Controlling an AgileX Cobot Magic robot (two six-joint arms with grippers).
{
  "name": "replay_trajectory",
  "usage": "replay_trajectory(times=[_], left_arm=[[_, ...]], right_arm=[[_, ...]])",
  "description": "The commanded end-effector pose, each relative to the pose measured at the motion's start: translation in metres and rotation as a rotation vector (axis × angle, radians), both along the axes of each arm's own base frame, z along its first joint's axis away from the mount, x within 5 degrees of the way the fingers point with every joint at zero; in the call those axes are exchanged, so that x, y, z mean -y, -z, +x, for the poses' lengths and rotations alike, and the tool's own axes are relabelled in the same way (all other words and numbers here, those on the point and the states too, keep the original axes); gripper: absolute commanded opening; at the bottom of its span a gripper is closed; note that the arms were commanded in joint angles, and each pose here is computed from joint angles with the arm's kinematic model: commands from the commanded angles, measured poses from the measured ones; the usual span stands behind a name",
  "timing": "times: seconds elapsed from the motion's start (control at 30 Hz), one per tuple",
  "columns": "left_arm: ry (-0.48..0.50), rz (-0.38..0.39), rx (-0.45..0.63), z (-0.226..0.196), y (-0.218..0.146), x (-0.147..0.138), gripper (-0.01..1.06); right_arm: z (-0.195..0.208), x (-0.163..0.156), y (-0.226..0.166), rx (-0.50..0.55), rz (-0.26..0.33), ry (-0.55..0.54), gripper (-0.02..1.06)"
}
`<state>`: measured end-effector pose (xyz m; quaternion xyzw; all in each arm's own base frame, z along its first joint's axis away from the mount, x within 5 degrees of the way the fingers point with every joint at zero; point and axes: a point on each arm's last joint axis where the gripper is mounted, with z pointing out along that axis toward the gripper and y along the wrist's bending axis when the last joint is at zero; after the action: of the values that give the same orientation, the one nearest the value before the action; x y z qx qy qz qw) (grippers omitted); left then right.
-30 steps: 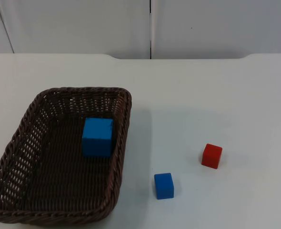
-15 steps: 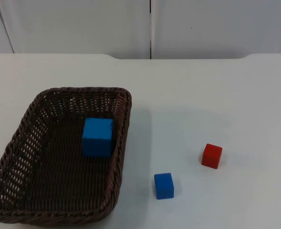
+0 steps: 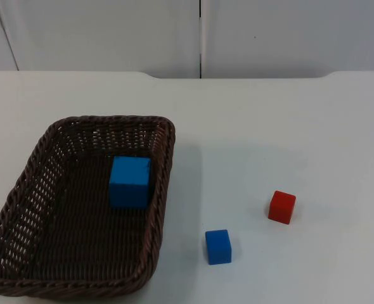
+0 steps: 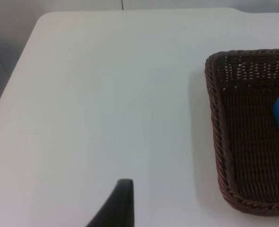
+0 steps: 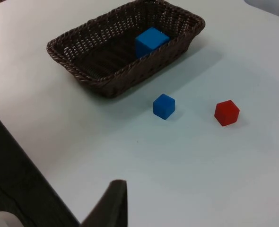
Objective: Pick up the basket with the left hand and place the largest block into the basket with the right hand.
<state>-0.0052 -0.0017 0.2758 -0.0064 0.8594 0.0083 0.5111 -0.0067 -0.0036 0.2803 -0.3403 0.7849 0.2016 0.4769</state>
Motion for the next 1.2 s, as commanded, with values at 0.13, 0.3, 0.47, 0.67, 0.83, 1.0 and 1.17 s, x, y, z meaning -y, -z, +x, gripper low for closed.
replay_trajectory(times=[0.13,0.3,0.47,0.67,0.83,1.0,1.17], left_arm=[[-0.005,0.003,0.005,0.0002,0.0009,-0.0007,1.05],[-0.005,0.003,0.005,0.0002,0.0009,-0.0007,1.05],[-0.005,0.003,0.005,0.0002,0.0009,-0.0007,1.05],[-0.005,0.003,0.005,0.0002,0.0009,-0.0007,1.05],[-0.005,0.003,0.005,0.0002,0.0009,-0.0007,1.05],[-0.005,0.003,0.005,0.0002,0.0009,-0.0007,1.05],[-0.005,0.003,0.005,0.0002,0.0009,-0.0007,1.05]], right_arm=[[-0.0005,-0.0005,-0.0001,0.008,0.004,0.079,1.05],[-0.0007,-0.001,-0.0001,0.008,0.004,0.147,1.05],[-0.0009,-0.0015,-0.0001,0.008,0.004,0.216,1.05],[-0.001,-0.0021,-0.0001,0.008,0.003,0.293,1.05],[-0.0011,-0.0027,-0.0001,0.008,0.003,0.378,1.05],[-0.0012,-0.0036,-0.0001,0.009,0.003,0.486,1.05],[-0.0011,-0.0046,-0.0001,0.009,0.002,0.61,1.05]])
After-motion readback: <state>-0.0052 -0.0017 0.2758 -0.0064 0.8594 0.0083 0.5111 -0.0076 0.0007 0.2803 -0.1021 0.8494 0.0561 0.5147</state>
